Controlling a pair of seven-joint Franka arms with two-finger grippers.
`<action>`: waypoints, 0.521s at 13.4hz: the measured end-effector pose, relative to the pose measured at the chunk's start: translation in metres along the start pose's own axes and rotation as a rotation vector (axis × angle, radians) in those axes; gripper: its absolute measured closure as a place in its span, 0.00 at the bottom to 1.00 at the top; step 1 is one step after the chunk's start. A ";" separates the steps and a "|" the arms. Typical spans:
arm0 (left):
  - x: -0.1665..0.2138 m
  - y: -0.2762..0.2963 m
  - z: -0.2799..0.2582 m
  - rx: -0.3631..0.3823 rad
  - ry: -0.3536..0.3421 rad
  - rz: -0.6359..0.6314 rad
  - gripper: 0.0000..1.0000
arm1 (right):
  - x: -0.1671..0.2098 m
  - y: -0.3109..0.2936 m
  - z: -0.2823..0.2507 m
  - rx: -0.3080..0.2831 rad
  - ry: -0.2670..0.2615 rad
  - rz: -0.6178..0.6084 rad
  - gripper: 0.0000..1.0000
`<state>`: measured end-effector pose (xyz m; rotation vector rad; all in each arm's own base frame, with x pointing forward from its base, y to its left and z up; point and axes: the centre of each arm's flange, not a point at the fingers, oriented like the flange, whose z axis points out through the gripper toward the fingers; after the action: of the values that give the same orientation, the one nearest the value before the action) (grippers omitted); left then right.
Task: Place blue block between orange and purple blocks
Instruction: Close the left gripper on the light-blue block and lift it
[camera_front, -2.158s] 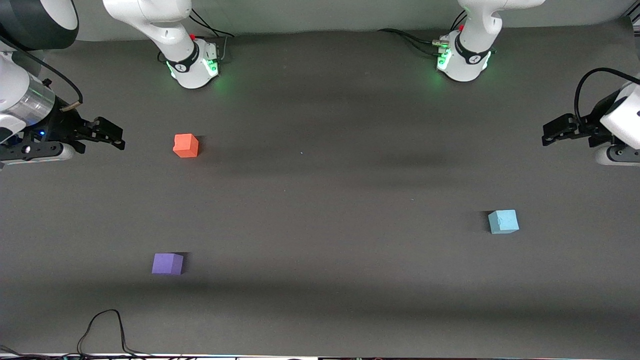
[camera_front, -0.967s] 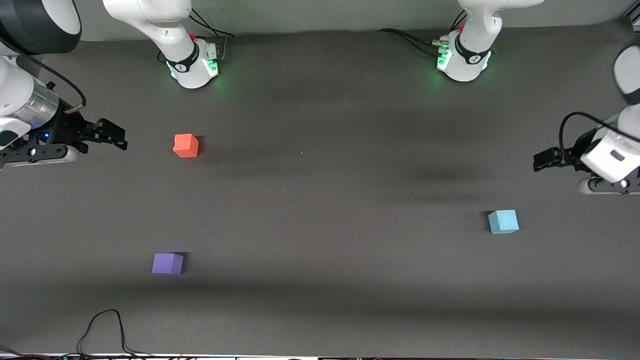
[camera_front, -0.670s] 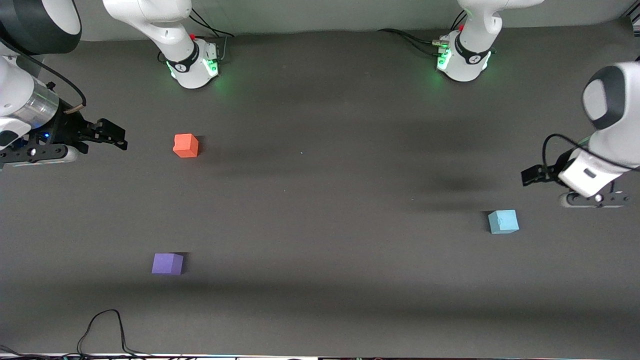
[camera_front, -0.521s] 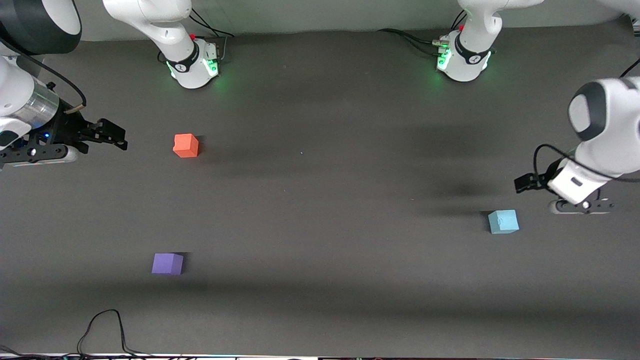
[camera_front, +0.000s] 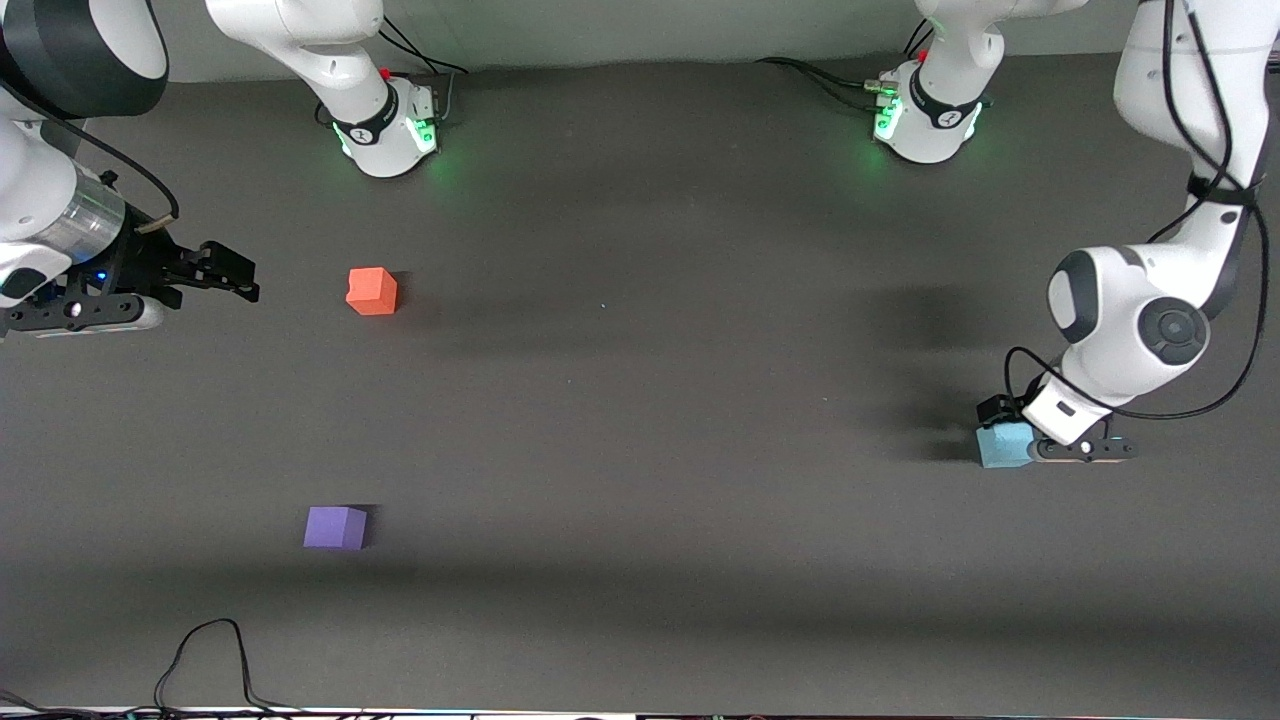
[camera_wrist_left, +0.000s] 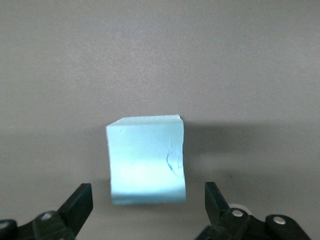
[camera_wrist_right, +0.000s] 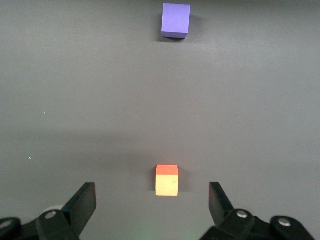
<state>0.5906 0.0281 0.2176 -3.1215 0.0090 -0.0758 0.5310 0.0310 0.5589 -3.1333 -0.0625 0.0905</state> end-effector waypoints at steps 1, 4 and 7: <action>-0.001 0.000 0.009 0.000 0.001 0.000 0.00 | 0.000 0.000 0.001 0.000 -0.002 0.000 0.00; -0.002 0.001 0.020 -0.001 -0.005 0.001 0.00 | 0.000 0.000 0.002 0.000 -0.004 0.000 0.00; -0.001 0.001 0.020 -0.001 -0.004 0.000 0.15 | 0.000 0.000 0.002 0.000 -0.004 0.000 0.00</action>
<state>0.5901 0.0280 0.1978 -3.1221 0.0093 -0.0697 0.5310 0.0310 0.5567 -3.1331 -0.0624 0.0973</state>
